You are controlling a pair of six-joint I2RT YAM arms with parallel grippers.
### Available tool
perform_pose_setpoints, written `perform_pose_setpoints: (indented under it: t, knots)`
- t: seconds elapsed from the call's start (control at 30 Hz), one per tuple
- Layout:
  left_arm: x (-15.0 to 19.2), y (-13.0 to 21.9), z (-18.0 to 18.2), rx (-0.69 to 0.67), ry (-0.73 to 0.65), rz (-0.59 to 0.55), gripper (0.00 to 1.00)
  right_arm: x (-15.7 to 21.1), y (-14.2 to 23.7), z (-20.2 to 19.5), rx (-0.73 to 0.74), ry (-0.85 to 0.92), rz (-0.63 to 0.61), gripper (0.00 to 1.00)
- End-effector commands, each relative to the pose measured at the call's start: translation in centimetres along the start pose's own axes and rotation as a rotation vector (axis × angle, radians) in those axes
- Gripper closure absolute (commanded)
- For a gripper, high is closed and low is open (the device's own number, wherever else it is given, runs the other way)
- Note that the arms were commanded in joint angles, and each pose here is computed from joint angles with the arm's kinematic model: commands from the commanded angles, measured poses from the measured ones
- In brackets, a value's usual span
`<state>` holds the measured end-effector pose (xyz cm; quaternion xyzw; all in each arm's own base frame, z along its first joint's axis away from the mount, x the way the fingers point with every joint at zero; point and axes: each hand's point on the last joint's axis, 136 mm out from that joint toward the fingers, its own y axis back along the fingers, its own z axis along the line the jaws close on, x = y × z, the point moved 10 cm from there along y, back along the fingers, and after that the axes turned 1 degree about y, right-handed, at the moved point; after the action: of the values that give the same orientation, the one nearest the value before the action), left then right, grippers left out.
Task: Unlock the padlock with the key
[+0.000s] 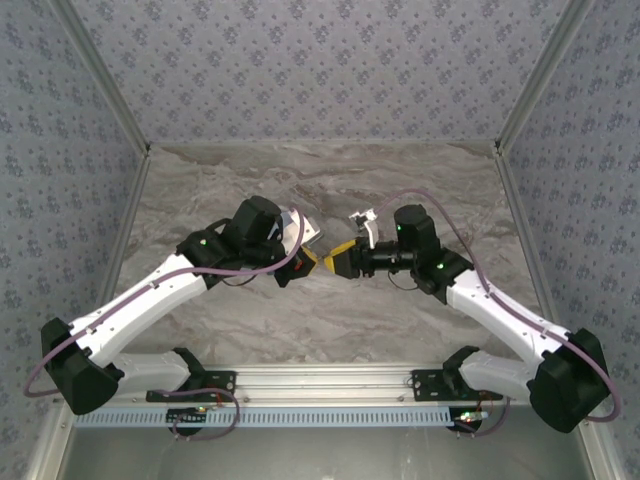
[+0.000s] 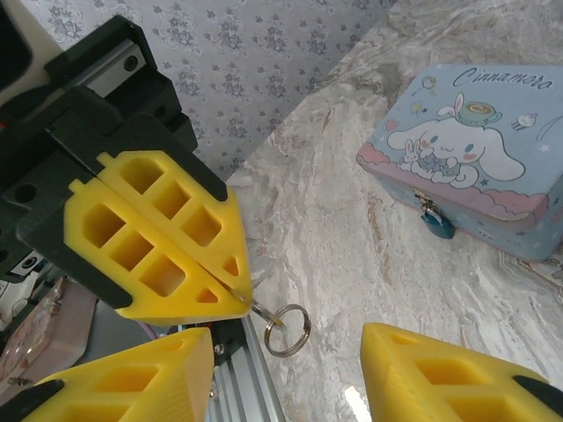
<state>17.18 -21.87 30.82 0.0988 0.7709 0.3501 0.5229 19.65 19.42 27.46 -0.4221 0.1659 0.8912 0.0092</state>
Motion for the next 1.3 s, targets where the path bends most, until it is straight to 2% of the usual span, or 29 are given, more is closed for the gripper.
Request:
perform_pose_setpoints:
  t: [0.0,0.33,0.67,0.77,0.9,1.03,1.13,1.2,1.27]
  knots:
    - [-0.9,0.7,-0.7,0.039,-0.030,-0.027,1.00,-1.3,-0.1,1.0,-0.035,0.049,-0.023,0.54]
    - [-0.7,0.4,-0.7,0.047,-0.037,-0.028,1.00,-1.3,-0.5,0.9,-0.029,0.053,-0.019,0.71]
    - [-0.7,0.3,-0.6,0.039,-0.041,-0.034,1.00,-1.0,-0.5,0.8,-0.022,0.044,0.004,0.99]
    - [-0.7,0.5,-0.5,0.012,-0.041,-0.039,1.00,-0.8,-0.5,0.7,-0.013,0.041,0.010,1.00]
    - [-0.7,1.1,-0.4,-0.028,-0.049,-0.070,0.95,-0.4,-0.4,0.5,0.002,0.032,0.008,1.00]
    - [-0.6,2.2,-0.4,-0.075,-0.050,-0.128,0.83,0.0,0.0,0.3,0.028,0.020,-0.007,1.00]
    - [-0.4,3.0,-0.6,-0.096,-0.046,-0.179,0.79,0.0,0.3,0.1,0.040,0.001,-0.036,1.00]
    - [-0.2,3.5,-0.5,-0.122,-0.029,-0.217,0.67,0.0,0.6,0.0,0.042,-0.013,-0.062,1.00]
    - [-0.1,4.0,-0.3,-0.151,0.007,-0.260,0.60,-0.1,0.9,-0.1,0.046,-0.027,-0.094,1.00]
